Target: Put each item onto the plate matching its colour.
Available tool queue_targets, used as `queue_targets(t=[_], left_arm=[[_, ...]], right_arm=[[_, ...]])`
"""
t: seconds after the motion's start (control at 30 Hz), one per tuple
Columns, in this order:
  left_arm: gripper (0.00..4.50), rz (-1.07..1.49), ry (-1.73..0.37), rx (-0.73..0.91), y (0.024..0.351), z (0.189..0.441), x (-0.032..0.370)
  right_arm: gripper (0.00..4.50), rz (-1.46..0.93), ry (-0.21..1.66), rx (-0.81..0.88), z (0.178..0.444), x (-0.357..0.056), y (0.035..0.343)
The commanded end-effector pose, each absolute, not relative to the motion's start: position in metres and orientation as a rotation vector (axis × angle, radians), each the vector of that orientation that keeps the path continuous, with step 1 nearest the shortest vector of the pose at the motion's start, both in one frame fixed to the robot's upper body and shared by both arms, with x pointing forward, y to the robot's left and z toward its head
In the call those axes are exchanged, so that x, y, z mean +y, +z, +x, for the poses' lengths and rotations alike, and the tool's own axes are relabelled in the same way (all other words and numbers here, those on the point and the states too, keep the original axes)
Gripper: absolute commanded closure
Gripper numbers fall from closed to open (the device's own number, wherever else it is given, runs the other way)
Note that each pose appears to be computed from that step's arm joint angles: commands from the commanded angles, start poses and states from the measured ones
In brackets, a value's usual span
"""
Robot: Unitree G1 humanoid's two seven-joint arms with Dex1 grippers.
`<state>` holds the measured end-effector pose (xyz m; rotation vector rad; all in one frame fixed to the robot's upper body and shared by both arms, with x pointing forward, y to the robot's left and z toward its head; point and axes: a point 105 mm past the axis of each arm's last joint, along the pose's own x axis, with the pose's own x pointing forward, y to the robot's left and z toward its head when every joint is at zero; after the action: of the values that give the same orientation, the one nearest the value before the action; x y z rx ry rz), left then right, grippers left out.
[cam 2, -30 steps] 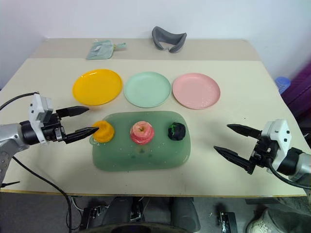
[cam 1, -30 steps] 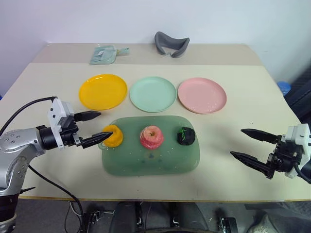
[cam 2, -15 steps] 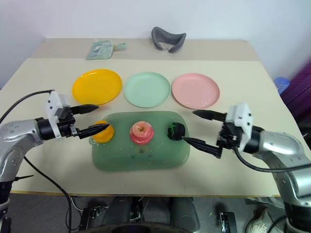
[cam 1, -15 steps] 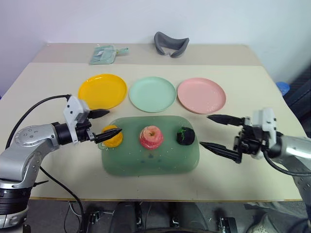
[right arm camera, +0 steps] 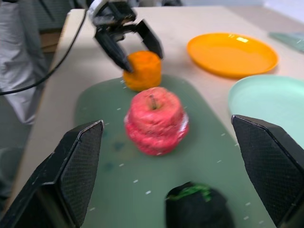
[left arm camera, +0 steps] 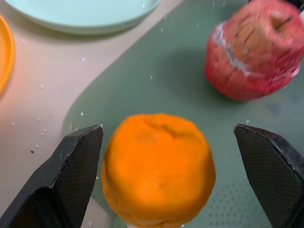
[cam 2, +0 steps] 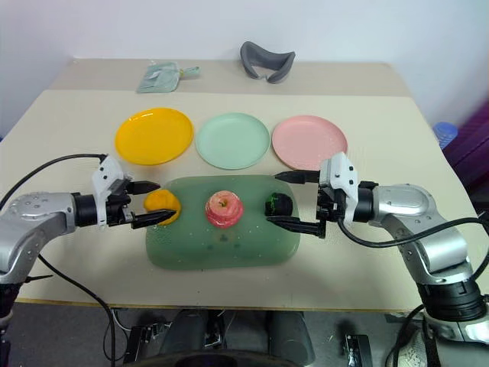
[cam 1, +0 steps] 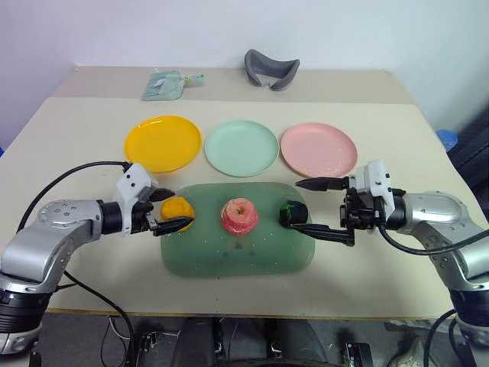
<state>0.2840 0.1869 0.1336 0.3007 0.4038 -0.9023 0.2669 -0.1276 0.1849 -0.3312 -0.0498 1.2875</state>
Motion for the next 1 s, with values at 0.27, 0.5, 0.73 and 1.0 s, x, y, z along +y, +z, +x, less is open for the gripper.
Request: queue_targets(t=[0.27, 0.5, 0.73, 1.0], left_arm=[[0.82, 0.392, -0.909, 0.386, 0.134, 0.288, 0.186], [1.8, 0.383, -0.772, 0.277, 0.149, 0.31, 0.193], [1.8, 0.169, -0.419, 0.051, 0.207, 0.37, 0.223], [1.8, 0.037, -0.019, -0.007, 0.219, 0.434, 0.237]], right_arm=[[0.0, -0.376, 1.297, -0.139, 0.272, -0.116, 0.198], [0.0, -0.375, 1.288, -0.148, 0.274, -0.114, 0.201], [0.0, -0.372, 1.261, -0.179, 0.281, -0.112, 0.206], [0.0, -0.367, 1.187, -0.241, 0.297, -0.108, 0.215]])
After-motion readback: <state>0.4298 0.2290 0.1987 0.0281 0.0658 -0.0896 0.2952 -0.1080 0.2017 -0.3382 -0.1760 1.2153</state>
